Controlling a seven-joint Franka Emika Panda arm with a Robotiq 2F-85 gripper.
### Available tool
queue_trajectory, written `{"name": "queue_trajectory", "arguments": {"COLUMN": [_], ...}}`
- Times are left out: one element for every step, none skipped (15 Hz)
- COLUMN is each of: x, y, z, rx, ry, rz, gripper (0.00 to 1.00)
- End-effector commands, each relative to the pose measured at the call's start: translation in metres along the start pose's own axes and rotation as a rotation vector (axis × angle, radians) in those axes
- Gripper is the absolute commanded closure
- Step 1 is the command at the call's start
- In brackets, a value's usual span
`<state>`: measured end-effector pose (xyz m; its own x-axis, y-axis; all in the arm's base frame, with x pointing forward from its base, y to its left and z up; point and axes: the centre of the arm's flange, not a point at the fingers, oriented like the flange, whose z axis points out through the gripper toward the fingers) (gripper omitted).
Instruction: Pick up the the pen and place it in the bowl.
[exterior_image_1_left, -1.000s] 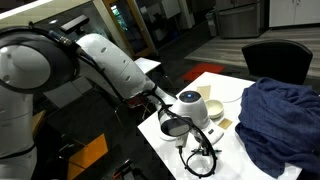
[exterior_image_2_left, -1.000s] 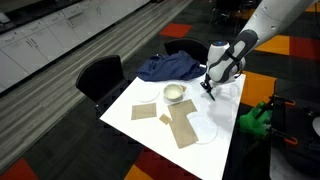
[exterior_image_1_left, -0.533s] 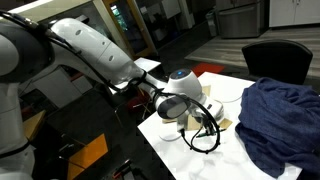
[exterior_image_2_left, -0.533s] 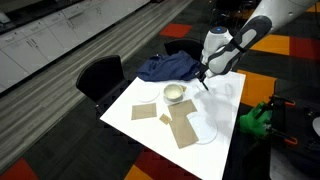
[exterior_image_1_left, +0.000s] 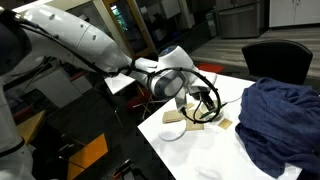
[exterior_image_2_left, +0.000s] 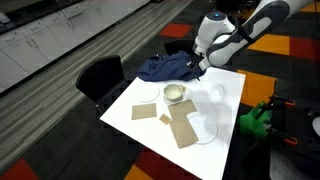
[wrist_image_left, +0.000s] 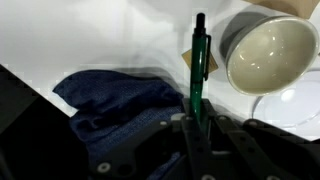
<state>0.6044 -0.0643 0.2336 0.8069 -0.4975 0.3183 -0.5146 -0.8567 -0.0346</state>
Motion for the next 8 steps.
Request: {"name": "queue_trajectory", "arguments": {"x": [0.011, 0.013, 0.016, 0.018, 0.019, 0.021, 0.022, 0.024], "y": [-0.024, -0.031, -0.038, -0.043, -0.048, -0.054, -0.059, -0.065], "z": [-0.02, -0.023, -0.024, -0.025, -0.027, -0.026, -0.025, -0.023], "rx": [0.013, 0.017, 0.015, 0.022, 0.019, 0.021, 0.023, 0.025], "ry": [0.083, 0.099, 0.116, 0.129, 0.137, 0.144, 0.149, 0.156], "rz": [-0.012, -0.022, -0.024, -0.03, -0.031, -0.032, -0.037, -0.032], "gripper": [0.97, 0.97, 0.97, 0.97, 0.97, 0.97, 0.97, 0.97]}}
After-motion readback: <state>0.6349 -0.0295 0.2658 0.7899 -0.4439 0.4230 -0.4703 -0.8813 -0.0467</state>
